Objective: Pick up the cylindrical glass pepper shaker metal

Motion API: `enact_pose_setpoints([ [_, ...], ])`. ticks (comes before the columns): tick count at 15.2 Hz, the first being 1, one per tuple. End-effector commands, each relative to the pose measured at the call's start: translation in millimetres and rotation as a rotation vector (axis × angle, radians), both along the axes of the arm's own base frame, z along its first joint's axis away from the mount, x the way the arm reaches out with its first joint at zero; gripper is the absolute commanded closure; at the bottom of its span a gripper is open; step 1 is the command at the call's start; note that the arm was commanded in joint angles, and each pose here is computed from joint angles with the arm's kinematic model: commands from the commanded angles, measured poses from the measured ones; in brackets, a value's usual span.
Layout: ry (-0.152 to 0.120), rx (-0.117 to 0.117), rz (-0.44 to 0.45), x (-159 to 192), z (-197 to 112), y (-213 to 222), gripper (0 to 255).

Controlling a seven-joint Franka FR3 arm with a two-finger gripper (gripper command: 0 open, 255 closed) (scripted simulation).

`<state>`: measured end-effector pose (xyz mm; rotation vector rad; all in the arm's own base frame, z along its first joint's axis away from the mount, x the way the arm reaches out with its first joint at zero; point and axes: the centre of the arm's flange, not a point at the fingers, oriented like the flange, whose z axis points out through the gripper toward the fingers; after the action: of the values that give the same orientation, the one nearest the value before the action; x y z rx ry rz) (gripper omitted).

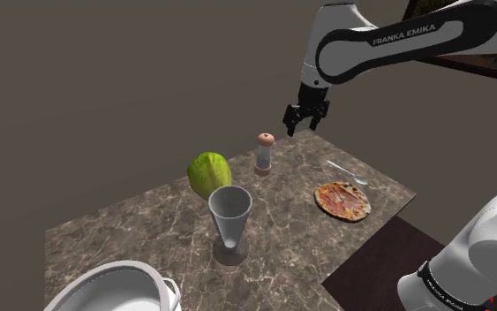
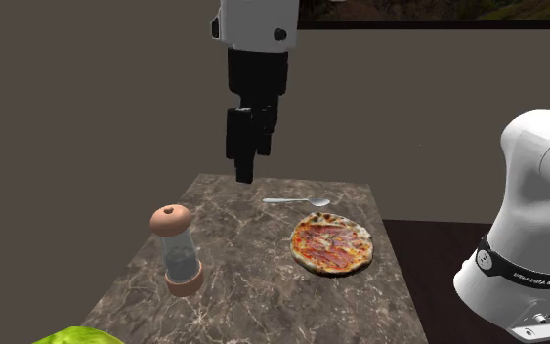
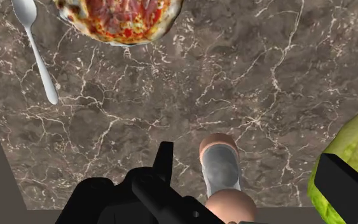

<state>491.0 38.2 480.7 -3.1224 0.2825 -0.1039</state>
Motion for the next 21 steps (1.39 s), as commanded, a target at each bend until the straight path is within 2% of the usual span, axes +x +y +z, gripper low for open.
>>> enact_pose_setpoints([
  [1, -0.003, -0.006, -0.008, 25.3, -11.7, 1.7, 0],
  [13, -0.02, -0.047, -0.056, 168.9, -73.2, 3.0, 0],
  [21, -0.02, -0.048, -0.058, 173.8, -115.2, 2.9, 0],
])
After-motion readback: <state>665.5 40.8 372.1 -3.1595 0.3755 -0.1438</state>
